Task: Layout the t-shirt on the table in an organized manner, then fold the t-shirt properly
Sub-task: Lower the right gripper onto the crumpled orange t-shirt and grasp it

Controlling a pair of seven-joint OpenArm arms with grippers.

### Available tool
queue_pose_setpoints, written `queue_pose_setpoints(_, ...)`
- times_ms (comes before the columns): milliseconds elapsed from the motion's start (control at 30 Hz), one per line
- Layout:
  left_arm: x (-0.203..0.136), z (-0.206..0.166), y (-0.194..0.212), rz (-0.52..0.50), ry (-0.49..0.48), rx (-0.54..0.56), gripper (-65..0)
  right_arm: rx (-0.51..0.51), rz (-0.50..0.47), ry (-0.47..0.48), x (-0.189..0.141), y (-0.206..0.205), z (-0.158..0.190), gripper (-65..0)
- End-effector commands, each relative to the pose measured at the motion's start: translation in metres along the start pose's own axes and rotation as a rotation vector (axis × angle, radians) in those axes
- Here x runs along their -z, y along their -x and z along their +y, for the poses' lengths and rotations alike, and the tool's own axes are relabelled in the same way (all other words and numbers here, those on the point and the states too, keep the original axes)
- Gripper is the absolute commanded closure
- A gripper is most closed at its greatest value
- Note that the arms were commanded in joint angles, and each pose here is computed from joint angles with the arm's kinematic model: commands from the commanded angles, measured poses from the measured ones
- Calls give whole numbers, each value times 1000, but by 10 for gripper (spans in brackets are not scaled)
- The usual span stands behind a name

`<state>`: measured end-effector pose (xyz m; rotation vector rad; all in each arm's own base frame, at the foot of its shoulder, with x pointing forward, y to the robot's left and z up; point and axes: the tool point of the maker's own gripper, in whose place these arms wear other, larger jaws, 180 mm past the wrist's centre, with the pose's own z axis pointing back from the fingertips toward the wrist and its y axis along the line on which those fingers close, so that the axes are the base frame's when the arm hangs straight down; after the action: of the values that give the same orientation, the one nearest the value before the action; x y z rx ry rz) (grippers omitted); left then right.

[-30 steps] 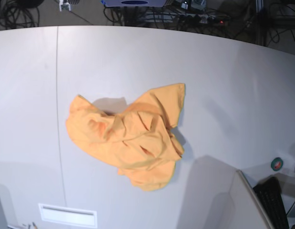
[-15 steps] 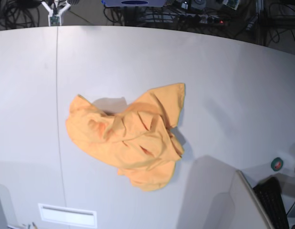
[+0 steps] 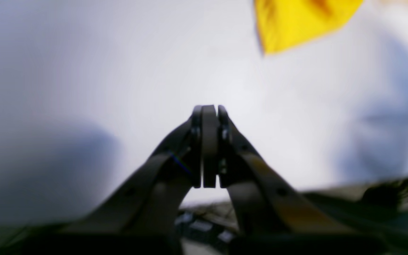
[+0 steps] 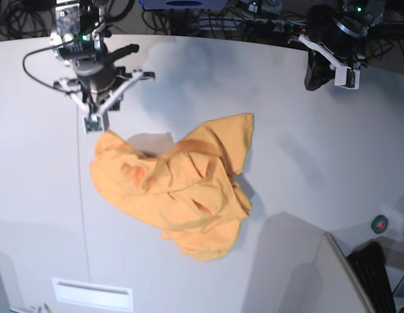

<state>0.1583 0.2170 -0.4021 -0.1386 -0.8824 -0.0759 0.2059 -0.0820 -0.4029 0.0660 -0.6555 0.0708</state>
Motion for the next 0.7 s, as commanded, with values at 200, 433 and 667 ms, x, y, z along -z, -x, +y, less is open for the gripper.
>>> queue_pose_setpoints(200,34,14,-30,3,-55,-225,0,-266,-123,-131,2,-70,50,0)
queue_pose_setpoints(433,43,27,-33,-21,-135,-402,-92,-449,-198,-221,1,-98,94,-417)
queue_pose_setpoints(667,39,39,-38,-28,-151,-370,-92,-486,-180,-220,42,-132,123,-416)
